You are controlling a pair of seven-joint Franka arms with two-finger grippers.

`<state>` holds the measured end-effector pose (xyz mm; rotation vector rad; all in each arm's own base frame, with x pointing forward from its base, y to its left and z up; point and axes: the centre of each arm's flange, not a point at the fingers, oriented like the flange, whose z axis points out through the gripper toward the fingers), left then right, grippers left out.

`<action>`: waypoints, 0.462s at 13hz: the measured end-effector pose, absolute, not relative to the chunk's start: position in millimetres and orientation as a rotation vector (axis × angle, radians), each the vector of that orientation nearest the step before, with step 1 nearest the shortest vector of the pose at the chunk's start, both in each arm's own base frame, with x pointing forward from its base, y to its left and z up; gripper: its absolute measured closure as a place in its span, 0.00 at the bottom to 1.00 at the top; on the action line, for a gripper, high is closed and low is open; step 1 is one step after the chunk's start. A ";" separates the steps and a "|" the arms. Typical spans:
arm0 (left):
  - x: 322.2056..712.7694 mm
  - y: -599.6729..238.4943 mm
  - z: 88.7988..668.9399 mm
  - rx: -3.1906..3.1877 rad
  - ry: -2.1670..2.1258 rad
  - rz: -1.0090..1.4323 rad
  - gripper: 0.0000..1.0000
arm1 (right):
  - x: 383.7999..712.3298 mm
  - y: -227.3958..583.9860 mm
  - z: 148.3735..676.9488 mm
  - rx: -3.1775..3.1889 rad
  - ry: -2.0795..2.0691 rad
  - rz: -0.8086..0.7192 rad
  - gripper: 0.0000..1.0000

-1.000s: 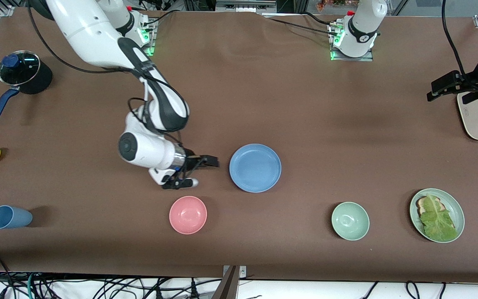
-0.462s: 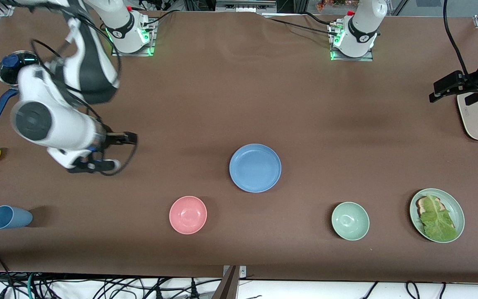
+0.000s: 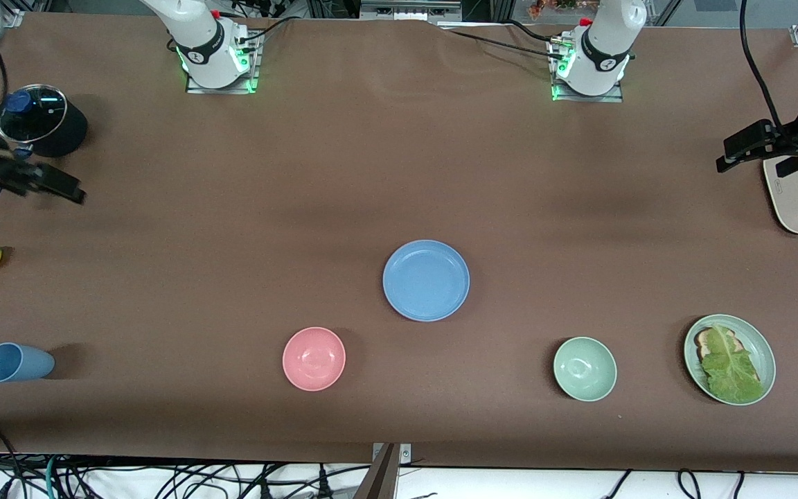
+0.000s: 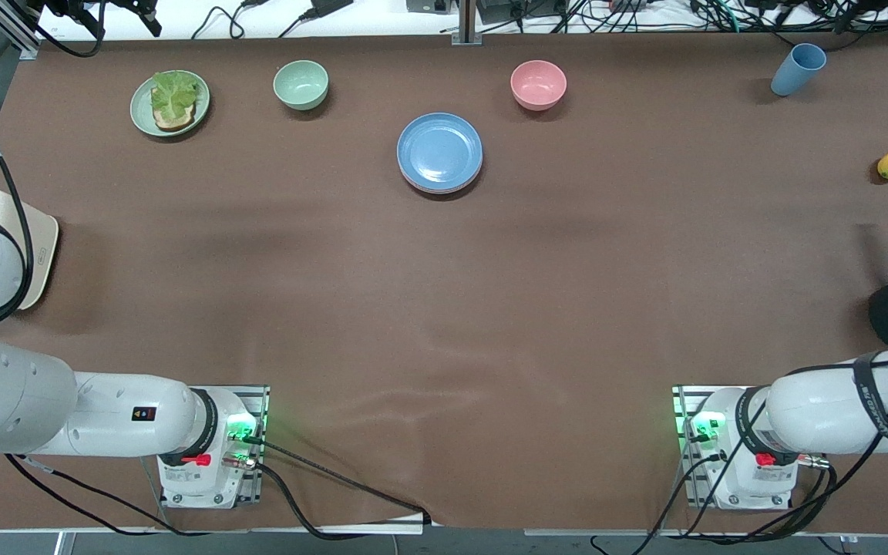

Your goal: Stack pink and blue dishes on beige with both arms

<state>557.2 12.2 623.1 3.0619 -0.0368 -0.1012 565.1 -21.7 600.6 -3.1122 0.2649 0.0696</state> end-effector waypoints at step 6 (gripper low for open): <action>559.3 12.3 619.2 3.062 -0.036 -0.112 0.00 | 530.0 -27.8 602.2 -3.135 0.142 0.055 0.00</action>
